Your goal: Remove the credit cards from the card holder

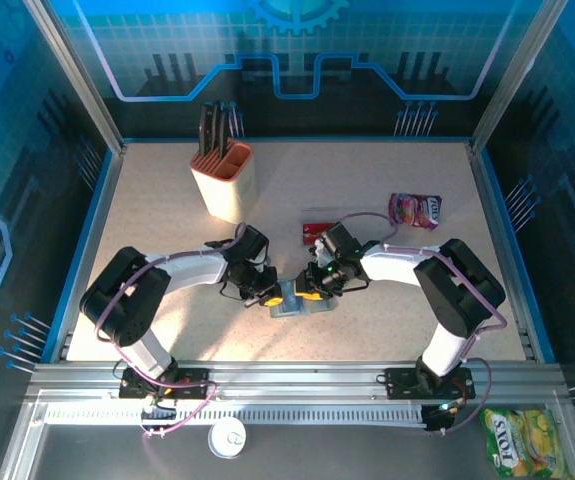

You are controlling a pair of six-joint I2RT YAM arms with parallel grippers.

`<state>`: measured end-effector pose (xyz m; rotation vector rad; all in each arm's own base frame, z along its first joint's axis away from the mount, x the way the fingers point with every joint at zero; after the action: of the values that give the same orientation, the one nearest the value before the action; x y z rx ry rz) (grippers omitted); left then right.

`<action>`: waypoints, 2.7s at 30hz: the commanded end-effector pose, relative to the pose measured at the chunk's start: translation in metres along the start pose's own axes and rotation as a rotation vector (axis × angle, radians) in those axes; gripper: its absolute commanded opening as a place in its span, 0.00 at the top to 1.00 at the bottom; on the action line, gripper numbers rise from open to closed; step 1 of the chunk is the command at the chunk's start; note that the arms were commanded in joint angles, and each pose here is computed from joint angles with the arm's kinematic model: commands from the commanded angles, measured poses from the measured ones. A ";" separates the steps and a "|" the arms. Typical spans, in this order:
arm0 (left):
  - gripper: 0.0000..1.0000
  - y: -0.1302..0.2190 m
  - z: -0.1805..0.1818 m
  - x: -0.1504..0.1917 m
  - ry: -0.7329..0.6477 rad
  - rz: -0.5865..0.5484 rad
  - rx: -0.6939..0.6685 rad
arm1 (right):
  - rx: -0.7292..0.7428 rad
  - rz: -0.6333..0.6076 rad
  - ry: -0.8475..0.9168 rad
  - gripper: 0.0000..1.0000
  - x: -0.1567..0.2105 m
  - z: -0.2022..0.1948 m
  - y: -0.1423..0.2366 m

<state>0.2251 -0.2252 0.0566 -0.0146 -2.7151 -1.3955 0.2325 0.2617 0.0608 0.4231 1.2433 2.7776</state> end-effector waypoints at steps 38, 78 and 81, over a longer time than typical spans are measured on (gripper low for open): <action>1.00 -0.003 0.028 -0.006 -0.011 0.016 -0.130 | -0.096 0.023 0.077 0.81 -0.004 0.009 -0.003; 1.00 -0.002 0.026 -0.019 -0.029 0.023 -0.142 | -0.069 -0.104 0.047 0.97 -0.006 -0.007 0.043; 1.00 -0.001 0.024 -0.020 -0.037 0.023 -0.141 | -0.070 -0.121 0.070 0.98 -0.005 -0.002 0.052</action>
<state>0.2473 -0.2211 0.0557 -0.0613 -2.7383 -1.4610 0.2416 0.2330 0.0911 0.2687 1.1056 2.7656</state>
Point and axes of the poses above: each hand's point on the last joint's axis, 136 mm out from that joint toward the fingers, its own y axis back along the fingers, its own z axis along the line the jaws close on, x = y × z, the point moved 4 cm from there along y, back along the fingers, and after that the axes turned 15 degrees about -y, right-handed, at the moved point
